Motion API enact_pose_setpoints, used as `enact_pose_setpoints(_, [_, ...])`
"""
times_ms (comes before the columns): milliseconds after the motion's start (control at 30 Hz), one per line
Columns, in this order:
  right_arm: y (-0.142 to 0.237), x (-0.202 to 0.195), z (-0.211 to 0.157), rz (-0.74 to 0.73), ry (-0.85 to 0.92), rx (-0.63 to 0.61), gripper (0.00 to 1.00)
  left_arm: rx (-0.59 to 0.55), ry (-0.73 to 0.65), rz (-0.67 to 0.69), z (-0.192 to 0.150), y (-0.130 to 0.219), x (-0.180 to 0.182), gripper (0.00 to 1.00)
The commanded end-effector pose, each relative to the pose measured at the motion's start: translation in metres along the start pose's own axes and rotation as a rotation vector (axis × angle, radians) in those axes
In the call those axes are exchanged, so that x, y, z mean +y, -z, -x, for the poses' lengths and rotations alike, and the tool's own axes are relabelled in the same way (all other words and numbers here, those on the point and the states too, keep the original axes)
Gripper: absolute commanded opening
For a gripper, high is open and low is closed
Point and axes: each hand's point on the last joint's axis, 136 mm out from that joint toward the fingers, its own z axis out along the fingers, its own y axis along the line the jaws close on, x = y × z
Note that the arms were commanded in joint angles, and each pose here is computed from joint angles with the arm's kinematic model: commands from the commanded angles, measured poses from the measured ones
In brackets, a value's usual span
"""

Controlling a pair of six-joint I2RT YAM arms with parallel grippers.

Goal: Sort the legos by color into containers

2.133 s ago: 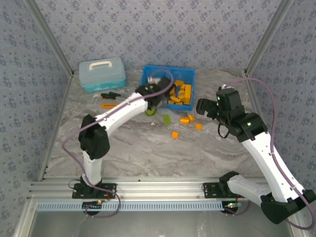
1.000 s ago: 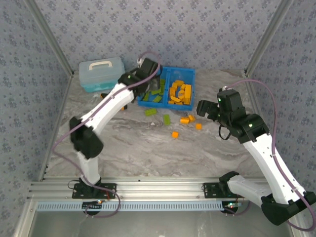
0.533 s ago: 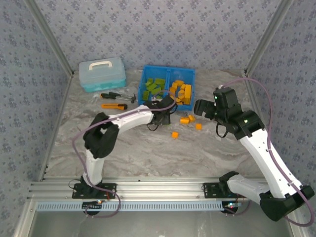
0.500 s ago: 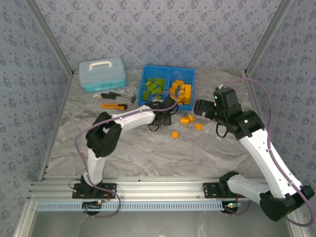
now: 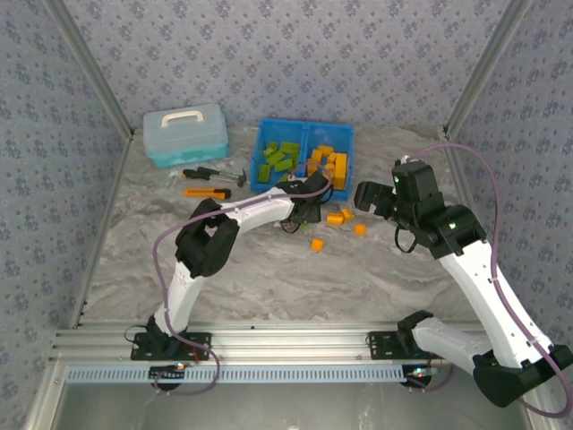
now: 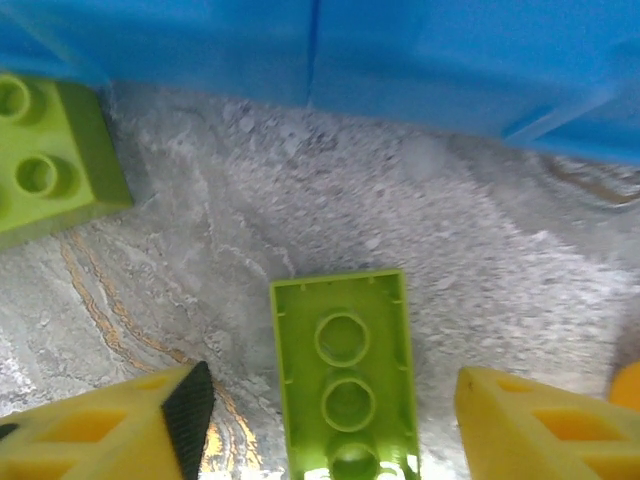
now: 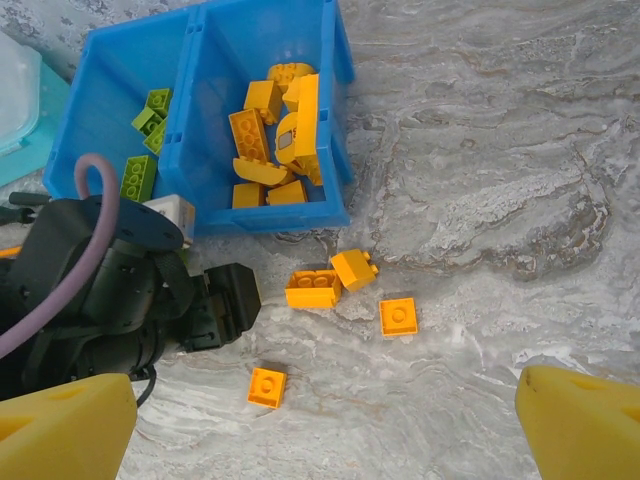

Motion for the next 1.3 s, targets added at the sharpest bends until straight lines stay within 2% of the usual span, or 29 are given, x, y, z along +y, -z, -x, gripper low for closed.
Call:
enact_pose_setpoints(0, [0.006,-0.002,0.0,-0.006,-0.013,-0.006,1.0,0.036,0.008,0.057,-0.008,-0.005,0.012,0.61])
enact_pose_setpoints(233, [0.005,0.0,0.0,0.002,-0.02,-0.006,1.0,0.063,0.026,0.067,-0.019,-0.007,0.018,0.39])
enact_pose_setpoints(367, [0.006,0.0,0.0,0.002,-0.022,-0.006,1.0,0.052,0.043,0.058,-0.013,0.018,0.023,0.32])
enact_pose_setpoints(467, [0.006,0.0,0.0,0.003,-0.024,-0.007,1.0,-0.003,0.052,0.026,0.004,0.053,0.024,0.3])
enact_pose_setpoints(567, [0.006,0.0,0.001,0.004,-0.025,-0.008,1.0,-0.111,0.028,0.017,0.033,0.099,0.032,0.3])
enact_pose_setpoints(633, [0.006,0.001,0.001,0.007,-0.026,-0.011,1.0,-0.195,-0.003,0.025,0.059,0.128,0.04,0.3])
enact_pose_setpoints(733, [0.004,0.003,0.001,0.013,-0.028,-0.01,1.0,-0.282,-0.069,0.013,0.1,0.154,0.046,0.27])
enact_pose_setpoints(900, [0.006,0.005,0.001,0.024,-0.029,-0.008,1.0,-0.361,-0.153,0.052,0.169,0.15,0.061,0.23])
enact_pose_setpoints(1067, [0.012,0.002,0.0,0.018,-0.033,-0.014,1.0,-0.362,-0.248,0.111,0.213,0.111,0.059,0.24])
enact_pose_setpoints(1267, [0.013,0.002,-0.006,0.023,-0.046,-0.007,1.0,-0.372,-0.207,0.119,0.238,0.082,0.057,0.39])
